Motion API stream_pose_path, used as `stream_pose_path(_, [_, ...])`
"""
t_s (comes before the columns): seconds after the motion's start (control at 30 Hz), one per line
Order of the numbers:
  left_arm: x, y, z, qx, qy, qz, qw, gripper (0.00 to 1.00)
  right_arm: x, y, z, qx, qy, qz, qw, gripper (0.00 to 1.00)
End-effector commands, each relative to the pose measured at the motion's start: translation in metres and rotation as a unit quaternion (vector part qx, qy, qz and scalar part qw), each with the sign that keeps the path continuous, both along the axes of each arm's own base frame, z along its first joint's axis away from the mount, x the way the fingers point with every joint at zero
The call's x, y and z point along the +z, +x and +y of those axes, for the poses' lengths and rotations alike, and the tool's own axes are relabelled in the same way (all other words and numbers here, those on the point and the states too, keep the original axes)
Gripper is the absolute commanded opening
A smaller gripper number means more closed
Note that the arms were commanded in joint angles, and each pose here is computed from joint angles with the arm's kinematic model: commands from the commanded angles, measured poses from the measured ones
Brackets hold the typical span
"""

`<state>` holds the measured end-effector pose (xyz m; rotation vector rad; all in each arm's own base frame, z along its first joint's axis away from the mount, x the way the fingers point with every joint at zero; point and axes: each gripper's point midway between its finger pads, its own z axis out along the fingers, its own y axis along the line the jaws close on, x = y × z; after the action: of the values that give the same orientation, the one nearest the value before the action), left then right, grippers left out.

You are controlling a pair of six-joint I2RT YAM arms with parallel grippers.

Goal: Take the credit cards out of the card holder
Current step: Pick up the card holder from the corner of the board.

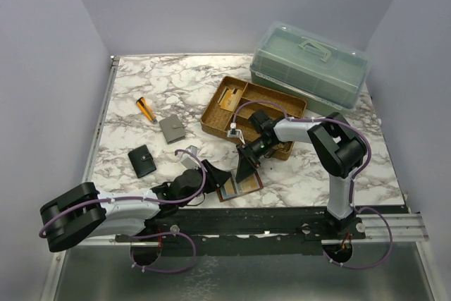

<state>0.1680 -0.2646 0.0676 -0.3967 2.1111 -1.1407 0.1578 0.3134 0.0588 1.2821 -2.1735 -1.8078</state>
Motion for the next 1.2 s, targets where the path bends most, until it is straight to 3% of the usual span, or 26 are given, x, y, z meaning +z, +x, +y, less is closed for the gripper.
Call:
stream_pose_path(0.0, [-0.019,0.003,0.016,0.032,0.034,0.018,0.999,0.31,0.008,0.009,0.001,-0.004,-0.004,-0.034,0.999,0.4])
stream_pose_path(0.2, [-0.02,0.003,0.017,0.012,0.063,-0.005,0.998,0.0,0.023,0.019,-0.003,-0.017,0.012,-0.065,0.998,0.4])
stream_pose_path(0.6, [0.056,0.006,0.011,-0.038,-0.005,-0.18,0.983,0.0,0.07,0.032,-0.018,-0.035,0.09,-0.088,0.991,0.42])
stream_pose_path(1.17, [0.106,0.003,0.0,-0.044,-0.106,-0.227,0.967,0.0,0.072,0.024,-0.014,-0.029,0.117,-0.014,0.993,0.42])
